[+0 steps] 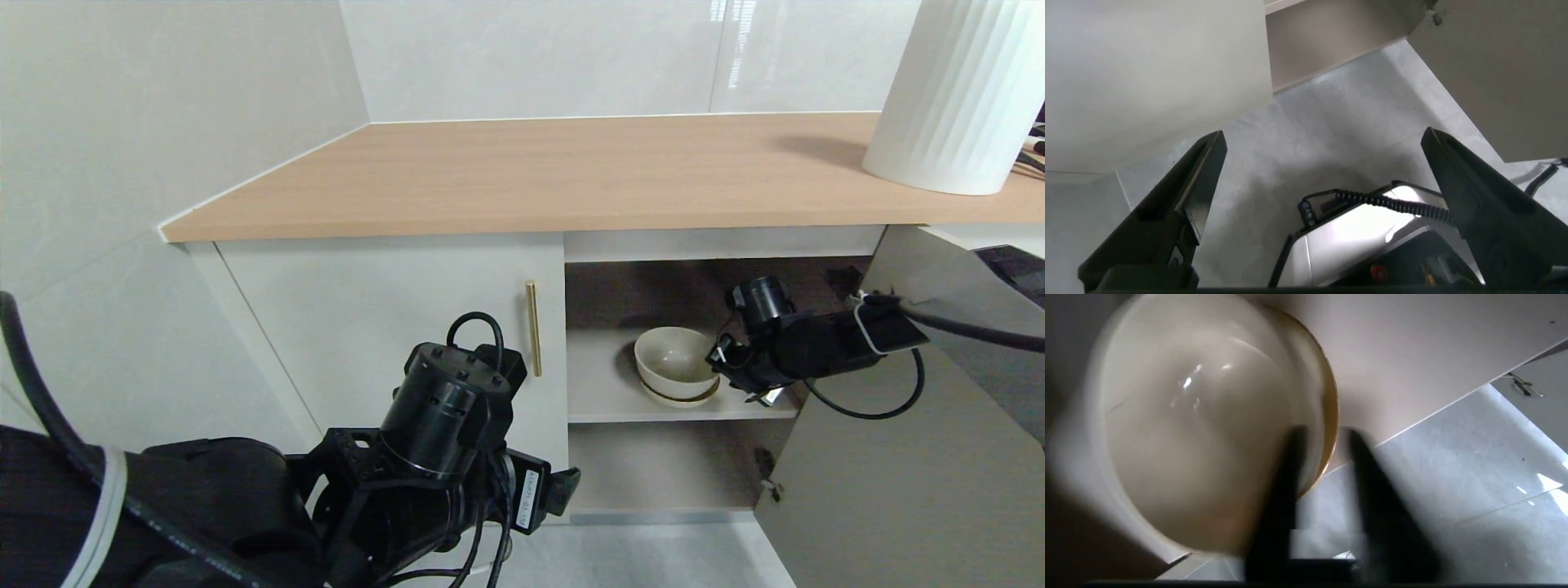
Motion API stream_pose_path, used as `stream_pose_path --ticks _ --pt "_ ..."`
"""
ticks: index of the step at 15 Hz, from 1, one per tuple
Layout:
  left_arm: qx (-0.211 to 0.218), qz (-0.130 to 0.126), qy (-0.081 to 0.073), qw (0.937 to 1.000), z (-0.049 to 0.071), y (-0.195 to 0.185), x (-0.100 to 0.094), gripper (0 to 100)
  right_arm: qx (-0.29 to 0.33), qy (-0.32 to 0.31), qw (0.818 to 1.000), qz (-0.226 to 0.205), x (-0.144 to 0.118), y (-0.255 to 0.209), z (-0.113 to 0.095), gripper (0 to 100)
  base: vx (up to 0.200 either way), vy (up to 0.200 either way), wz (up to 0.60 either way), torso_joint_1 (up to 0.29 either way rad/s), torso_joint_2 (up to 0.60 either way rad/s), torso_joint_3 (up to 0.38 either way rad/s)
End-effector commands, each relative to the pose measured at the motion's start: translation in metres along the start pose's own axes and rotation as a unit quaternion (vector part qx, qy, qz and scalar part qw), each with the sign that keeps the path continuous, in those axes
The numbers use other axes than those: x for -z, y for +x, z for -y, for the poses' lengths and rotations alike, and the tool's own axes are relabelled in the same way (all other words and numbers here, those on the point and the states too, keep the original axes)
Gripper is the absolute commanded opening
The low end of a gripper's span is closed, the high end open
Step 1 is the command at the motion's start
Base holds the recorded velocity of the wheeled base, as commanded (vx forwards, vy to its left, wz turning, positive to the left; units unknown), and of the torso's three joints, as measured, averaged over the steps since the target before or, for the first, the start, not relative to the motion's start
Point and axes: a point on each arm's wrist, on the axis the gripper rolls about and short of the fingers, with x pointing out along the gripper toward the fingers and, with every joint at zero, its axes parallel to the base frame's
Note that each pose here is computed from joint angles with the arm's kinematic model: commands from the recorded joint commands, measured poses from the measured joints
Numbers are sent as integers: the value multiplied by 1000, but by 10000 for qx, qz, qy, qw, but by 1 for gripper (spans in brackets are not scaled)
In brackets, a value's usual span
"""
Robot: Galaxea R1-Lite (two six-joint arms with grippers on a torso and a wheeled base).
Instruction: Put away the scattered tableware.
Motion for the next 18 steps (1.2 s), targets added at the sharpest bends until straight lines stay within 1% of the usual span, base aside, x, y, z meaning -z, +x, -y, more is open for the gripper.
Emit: stream_pose_path --ticks 1,6,7,9,10,11,12,13,14,15,16,17,18 --pt "-3 2 -3 10000 0 0 0 100 15 -3 10000 -13 1 1 1 100 0 0 0 0 0 0" --pt "-45 52 -27 10000 -1 -1 -2 100 -36 -9 10000 1 -1 -10 -2 100 0 0 0 0 0 0" --pt "-135 125 -89 9998 -5 -3 -5 100 -53 -42 10000 -26 0 -19 -2 100 0 0 0 0 0 0" --pt "-274 358 -260 9986 -18 -15 -14 100 -237 -206 9995 -64 5 -47 -8 100 0 0 0 0 0 0" --pt "-294 397 -291 9984 -21 -19 -15 100 -281 -310 9991 -69 7 -57 -9 100 0 0 0 0 0 0" --pt "-360 449 -363 9977 -31 -31 -11 100 -479 -669 9966 -81 13 -90 -11 100 0 0 0 0 0 0" --pt "-425 427 -366 9975 -38 -40 -4 100 -669 -912 9935 -102 22 -122 -12 100 0 0 0 0 0 0" --pt "-448 422 -351 9975 -41 -46 0 100 -735 -1031 9919 -121 25 -137 -10 100 0 0 0 0 0 0" --pt "-522 554 -377 9964 -52 -64 6 100 -905 -1474 9849 -115 31 -180 -1 100 0 0 0 0 0 0" --pt "-593 663 -395 9953 -59 -76 8 100 -1030 -1685 9803 -70 31 -207 7 100 0 0 0 0 0 0" --pt "-607 766 -395 9944 -63 -85 11 100 -1130 -1833 9765 -20 30 -232 15 100 0 0 0 0 0 0" --pt "-689 834 -447 9931 -69 -90 11 100 -1111 -1989 9737 -65 30 -248 22 100 0 0 0 0 0 0" --pt "-774 827 -503 9923 -73 -91 13 100 -1092 -2136 9707 -120 30 -261 28 100 0 0 0 0 0 0"
